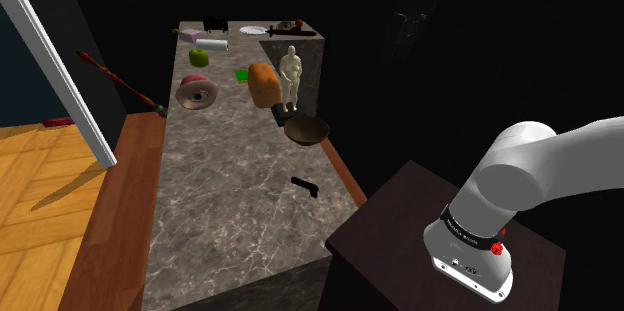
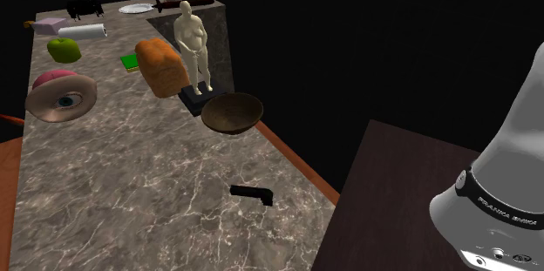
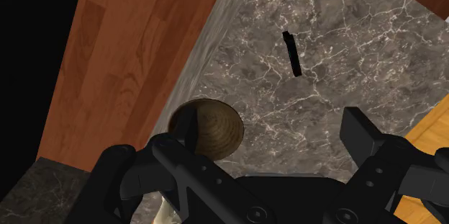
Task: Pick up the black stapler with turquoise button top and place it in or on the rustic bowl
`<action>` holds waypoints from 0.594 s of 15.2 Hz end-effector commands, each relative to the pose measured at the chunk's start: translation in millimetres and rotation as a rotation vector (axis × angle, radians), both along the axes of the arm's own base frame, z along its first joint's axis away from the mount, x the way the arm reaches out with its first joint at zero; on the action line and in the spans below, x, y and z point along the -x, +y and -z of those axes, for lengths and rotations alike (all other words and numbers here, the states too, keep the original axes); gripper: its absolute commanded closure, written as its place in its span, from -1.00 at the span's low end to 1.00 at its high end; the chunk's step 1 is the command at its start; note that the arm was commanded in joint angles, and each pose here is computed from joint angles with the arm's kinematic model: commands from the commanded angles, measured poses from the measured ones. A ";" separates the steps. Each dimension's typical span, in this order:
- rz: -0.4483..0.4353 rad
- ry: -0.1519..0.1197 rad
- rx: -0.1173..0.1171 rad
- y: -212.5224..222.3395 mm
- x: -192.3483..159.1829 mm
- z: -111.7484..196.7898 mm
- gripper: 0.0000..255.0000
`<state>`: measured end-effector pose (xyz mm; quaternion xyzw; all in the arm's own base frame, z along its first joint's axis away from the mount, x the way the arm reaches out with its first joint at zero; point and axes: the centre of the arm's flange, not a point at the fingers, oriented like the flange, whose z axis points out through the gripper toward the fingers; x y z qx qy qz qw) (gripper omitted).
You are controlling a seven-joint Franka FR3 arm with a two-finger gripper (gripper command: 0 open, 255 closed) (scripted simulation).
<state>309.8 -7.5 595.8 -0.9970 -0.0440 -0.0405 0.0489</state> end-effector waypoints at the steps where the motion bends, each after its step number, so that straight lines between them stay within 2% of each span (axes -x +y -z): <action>1: 0.000 0.000 0.000 0.0 0.0 0.0 -1.00; 9: -0.072 0.023 0.033 43.3 -37.4 91.9 -1.00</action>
